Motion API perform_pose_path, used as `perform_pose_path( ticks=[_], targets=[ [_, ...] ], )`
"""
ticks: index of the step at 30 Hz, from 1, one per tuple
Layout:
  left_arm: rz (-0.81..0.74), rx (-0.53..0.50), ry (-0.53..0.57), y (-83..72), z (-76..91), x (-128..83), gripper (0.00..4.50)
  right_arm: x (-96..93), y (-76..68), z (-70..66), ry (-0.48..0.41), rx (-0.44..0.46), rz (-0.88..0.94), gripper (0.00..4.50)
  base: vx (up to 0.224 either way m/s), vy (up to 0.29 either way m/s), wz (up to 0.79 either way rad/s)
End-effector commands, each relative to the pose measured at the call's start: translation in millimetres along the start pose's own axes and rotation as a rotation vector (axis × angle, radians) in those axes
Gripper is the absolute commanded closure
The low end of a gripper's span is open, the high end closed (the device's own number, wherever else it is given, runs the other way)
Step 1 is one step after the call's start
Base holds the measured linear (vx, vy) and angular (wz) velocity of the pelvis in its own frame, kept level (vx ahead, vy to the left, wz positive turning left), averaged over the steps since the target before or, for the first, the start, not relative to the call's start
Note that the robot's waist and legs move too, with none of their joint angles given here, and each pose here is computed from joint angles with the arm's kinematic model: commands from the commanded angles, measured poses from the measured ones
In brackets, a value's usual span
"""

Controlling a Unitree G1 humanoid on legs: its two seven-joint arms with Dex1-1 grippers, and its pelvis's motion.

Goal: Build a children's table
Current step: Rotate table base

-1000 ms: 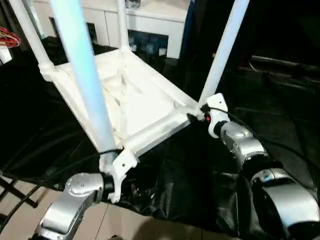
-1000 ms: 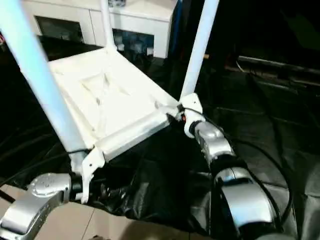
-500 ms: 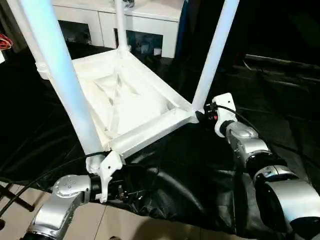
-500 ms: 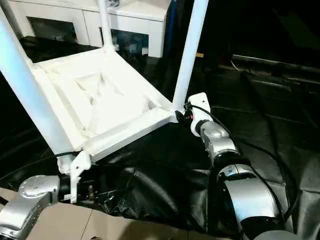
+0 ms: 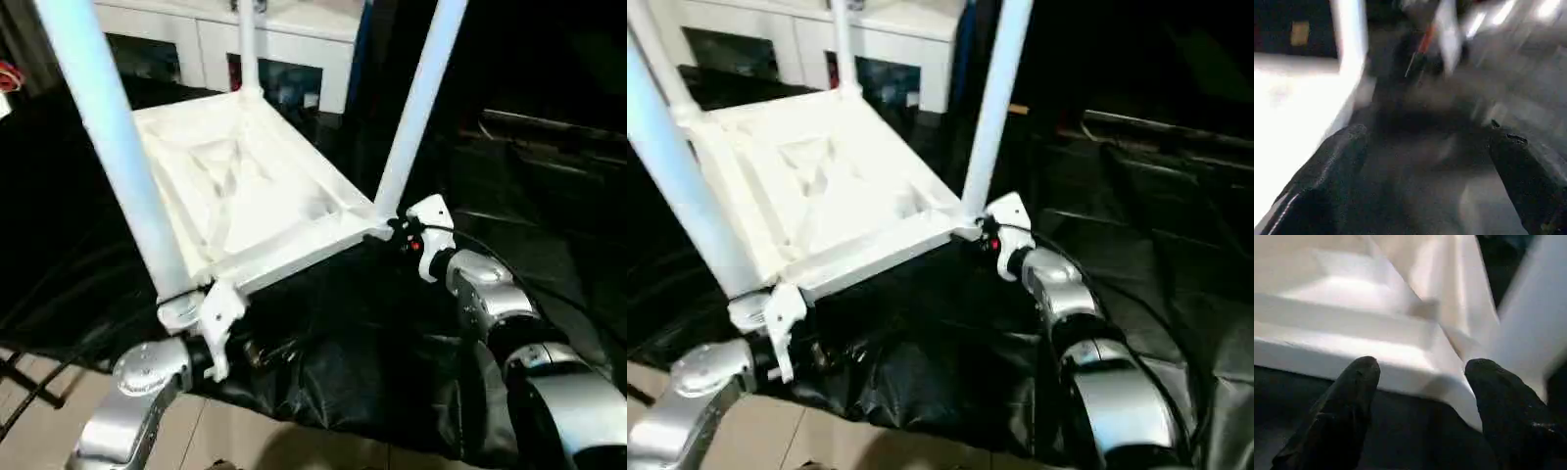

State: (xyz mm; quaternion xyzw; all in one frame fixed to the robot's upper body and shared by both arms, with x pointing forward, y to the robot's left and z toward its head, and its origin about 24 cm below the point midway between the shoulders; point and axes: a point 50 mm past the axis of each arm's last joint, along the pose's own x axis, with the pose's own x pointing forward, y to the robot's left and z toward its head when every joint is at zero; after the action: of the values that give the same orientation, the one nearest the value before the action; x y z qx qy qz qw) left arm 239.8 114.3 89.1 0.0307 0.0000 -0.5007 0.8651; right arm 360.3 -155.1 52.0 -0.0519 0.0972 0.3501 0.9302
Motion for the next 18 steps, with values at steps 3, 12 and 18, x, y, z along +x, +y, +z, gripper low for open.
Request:
perform_pose_path(
  ticks=[3, 12, 18],
  targets=[
    [-0.072, 0.018, -0.075, -13.9, 24.1, 26.6, 0.06, -9.7, -0.8, 2.8, -0.04, -0.012, 0.045, 1.27, 0.0, 0.0, 0.0],
    [0.045, 0.001, 0.028, 0.3, 16.9, 23.0, 0.06, -16.3, 20.3, -4.3, -0.062, 0.0, 0.136, 1.27, 0.0, 0.0, 0.0],
    [-0.004, -0.065, 0.038, -5.0, 15.0, -17.6, 0.06, -9.4, 35.9, 0.2, -0.084, 0.014, 0.189, 1.27, 0.0, 0.0, 0.0]
  ],
)
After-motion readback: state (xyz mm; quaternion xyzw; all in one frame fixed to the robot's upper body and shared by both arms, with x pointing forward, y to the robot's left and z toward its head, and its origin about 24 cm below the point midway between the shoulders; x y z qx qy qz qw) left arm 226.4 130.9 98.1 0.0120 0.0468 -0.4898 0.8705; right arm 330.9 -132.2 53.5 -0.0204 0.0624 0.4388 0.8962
